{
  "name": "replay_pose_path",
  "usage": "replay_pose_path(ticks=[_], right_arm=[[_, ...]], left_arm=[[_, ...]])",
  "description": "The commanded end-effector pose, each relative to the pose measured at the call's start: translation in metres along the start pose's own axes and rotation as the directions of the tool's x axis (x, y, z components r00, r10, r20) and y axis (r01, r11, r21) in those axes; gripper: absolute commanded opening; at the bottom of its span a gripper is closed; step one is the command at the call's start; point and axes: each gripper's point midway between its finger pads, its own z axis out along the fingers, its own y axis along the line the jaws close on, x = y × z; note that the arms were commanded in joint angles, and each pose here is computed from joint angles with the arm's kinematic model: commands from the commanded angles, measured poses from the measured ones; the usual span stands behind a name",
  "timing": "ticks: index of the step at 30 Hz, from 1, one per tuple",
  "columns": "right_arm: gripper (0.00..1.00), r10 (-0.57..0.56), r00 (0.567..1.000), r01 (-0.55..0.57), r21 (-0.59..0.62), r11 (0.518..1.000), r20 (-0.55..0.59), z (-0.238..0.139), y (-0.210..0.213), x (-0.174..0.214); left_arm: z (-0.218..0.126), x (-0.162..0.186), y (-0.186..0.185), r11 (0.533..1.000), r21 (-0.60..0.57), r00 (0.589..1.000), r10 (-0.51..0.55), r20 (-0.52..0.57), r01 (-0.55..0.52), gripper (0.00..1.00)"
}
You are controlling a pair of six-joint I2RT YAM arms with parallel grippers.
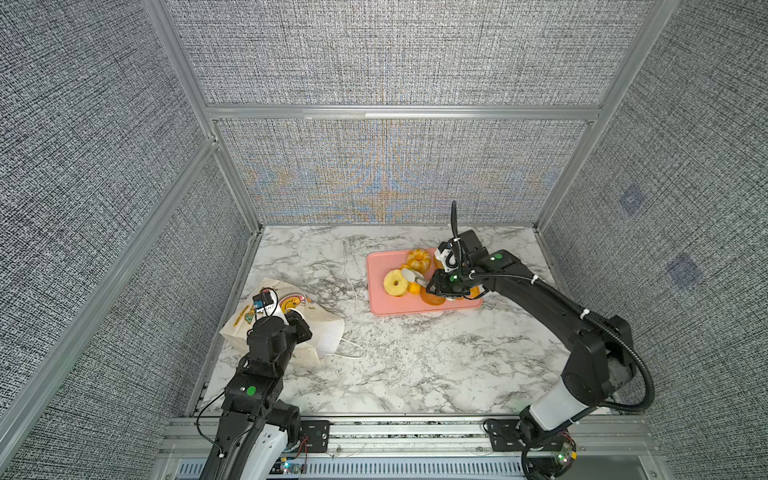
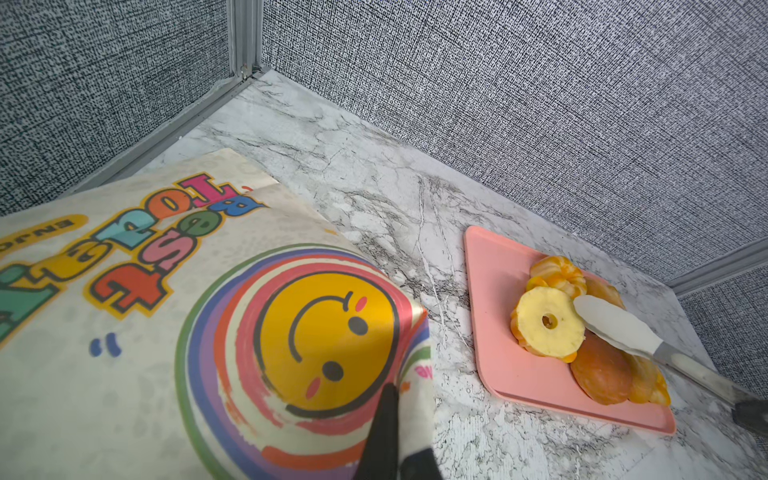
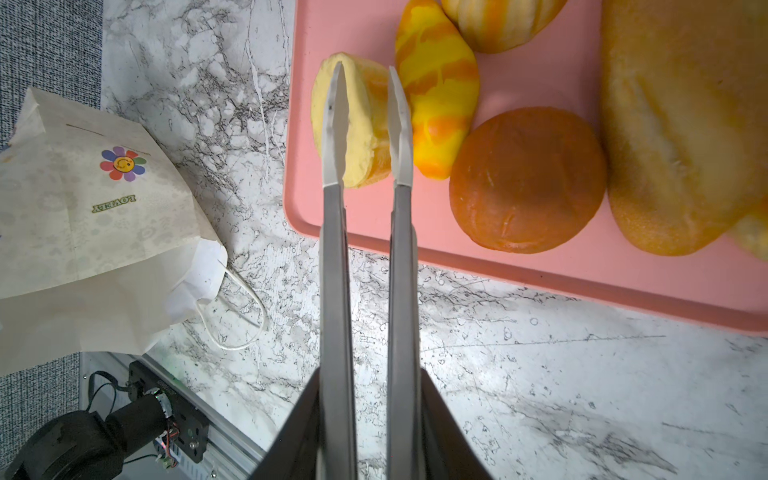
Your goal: Take the fake bread out of the paper bag
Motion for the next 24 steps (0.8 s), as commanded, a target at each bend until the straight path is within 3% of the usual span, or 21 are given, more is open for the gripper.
replay_pose_path(ticks=[1, 9, 24], right_arm=[[0.34, -0.027, 1.000, 0.027, 0.043, 0.999, -0.004, -0.002, -0.003, -0.001], [0.34, -0.087, 0.995, 0.095, 0.163, 0.982, -0.052, 0.003, -0.008, -0.001], [0.34, -0.151, 0.985, 0.162, 0.134, 0.978, -0.089, 0.013, 0.015, 0.002]], left_arm=[[0.000, 0.003, -0.001, 1.000, 0.007, 1.000, -0.001, -0.010, 0.001, 0.00], [0.000, 0.004, 0.000, 1.000, 0.009, 1.000, 0.000, -0.011, 0.000, 0.00], [-0.002, 0.003, 0.000, 1.000, 0.011, 1.000, 0.001, -0.001, -0.001, 0.00]])
